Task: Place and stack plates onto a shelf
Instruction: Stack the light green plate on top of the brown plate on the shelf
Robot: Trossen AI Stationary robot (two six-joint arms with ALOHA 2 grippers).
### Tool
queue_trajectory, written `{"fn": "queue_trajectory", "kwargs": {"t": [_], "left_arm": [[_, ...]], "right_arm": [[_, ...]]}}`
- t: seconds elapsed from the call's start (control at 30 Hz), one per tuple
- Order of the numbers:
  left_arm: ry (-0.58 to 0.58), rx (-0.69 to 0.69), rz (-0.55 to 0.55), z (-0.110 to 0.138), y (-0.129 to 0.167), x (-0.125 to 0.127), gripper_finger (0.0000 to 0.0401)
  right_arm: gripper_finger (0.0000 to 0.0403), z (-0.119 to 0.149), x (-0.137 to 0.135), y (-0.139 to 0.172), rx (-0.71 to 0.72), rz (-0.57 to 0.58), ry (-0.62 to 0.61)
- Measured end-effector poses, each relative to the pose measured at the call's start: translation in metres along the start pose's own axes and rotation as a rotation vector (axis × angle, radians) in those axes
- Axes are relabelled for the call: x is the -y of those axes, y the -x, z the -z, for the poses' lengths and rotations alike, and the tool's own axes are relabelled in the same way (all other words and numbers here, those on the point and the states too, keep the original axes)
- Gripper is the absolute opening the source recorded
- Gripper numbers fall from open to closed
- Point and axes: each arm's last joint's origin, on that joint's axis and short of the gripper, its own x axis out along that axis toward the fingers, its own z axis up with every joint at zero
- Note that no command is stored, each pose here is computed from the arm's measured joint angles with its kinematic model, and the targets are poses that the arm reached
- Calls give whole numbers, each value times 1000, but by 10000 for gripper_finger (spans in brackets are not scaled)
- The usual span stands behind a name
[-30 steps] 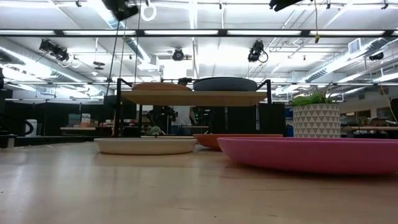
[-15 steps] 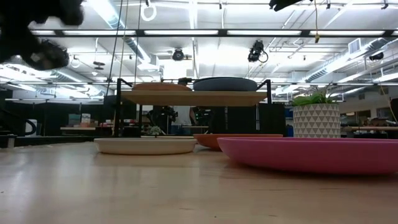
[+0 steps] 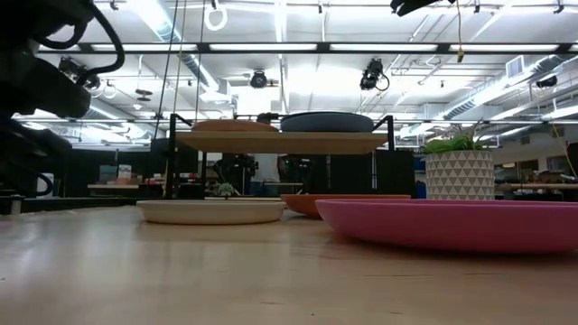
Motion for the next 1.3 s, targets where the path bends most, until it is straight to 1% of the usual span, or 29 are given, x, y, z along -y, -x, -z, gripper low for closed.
{"fn": "queue_trajectory", "kwargs": {"t": [0.1,0.23,0.6,0.7,0.83,0.9,1.1,1.3], "left_arm": [[-13,-8,0,4,-5,-1,142],[22,-26,-7,8,-8,-4,141],[17,-11,-5,7,-9,-4,137],[5,-10,-6,7,-9,-4,108],[-13,-15,2,7,-9,-4,39],[-10,-20,10,7,-9,-3,15],[11,-24,18,7,-9,-3,15],[41,-41,54,6,-8,-1,9]], "right_arm": [[170,0,0,0,0,0,0],[170,0,0,0,0,0,-1],[170,0,0,0,1,2,-1],[170,0,0,0,1,6,-1],[170,0,0,0,2,7,-1],[170,0,0,0,2,7,-1],[170,0,0,0,2,7,0],[170,0,0,0,2,7,1]]}}
